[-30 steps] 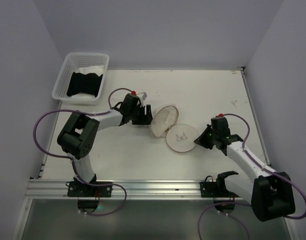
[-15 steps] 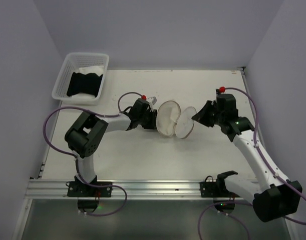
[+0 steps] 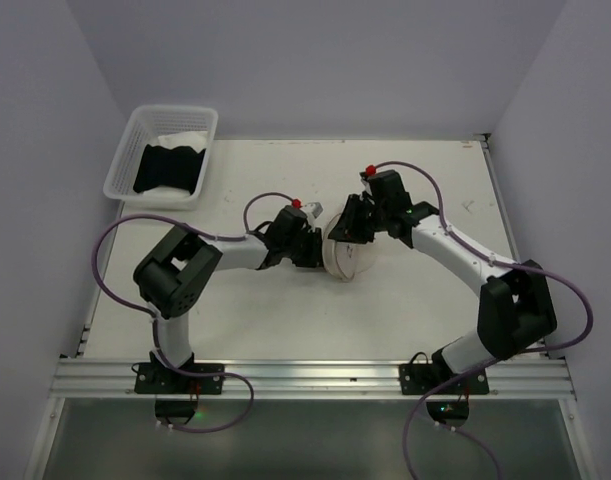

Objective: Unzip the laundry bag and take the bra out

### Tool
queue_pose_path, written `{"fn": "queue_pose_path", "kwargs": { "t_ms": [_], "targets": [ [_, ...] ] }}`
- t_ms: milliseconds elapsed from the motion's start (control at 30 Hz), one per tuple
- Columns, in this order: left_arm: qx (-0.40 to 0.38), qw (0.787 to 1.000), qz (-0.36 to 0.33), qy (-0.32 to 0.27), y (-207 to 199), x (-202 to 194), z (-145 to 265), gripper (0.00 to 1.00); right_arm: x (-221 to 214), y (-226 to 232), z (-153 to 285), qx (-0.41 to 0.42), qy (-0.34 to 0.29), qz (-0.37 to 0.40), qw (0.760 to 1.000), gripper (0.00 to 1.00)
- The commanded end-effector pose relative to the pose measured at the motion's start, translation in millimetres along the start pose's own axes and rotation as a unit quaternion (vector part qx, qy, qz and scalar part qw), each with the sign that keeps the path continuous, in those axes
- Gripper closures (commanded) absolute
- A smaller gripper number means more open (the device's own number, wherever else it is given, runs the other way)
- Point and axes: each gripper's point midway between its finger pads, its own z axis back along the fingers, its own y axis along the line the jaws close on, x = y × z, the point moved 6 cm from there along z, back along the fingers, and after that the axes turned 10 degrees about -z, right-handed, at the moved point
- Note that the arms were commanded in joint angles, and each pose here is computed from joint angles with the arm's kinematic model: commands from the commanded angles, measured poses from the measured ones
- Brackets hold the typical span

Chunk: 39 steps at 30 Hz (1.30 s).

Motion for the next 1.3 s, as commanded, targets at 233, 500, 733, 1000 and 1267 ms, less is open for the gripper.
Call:
{"fn": "queue_pose_path", "kwargs": {
  "t_ms": [233, 500, 733, 1000, 1267],
  "targets": [
    [0.021, 0.999, 0.025, -0.004, 7.0, -18.8, 14.0, 0.75, 5.9, 15.2, -35.7, 0.121, -0.003, 0.006, 0.993, 0.71],
    [0.06, 0.996, 0.064, -0.007, 19.8, -30.9, 27.4, 0.68, 6.8, 8.5, -53.9, 0.145, -0.011, 0.009, 0.989, 0.58],
    [0.111, 0.988, 0.11, -0.003, 43.9, -50.2, 48.3, 0.59, 0.6, -6.9, -73.9, 0.131, 0.005, -0.008, 0.991, 0.5],
    [0.175, 0.975, 0.14, 0.004, 69.1, -71.0, 83.1, 0.33, -2.4, -22.3, -95.7, 0.111, 0.022, -0.013, 0.994, 0.4],
    [0.227, 0.965, 0.119, -0.057, 71.9, -35.8, 128.7, 0.13, 6.1, -3.5, -67.5, 0.125, -0.008, 0.033, 0.992, 0.28]
  ]
}}
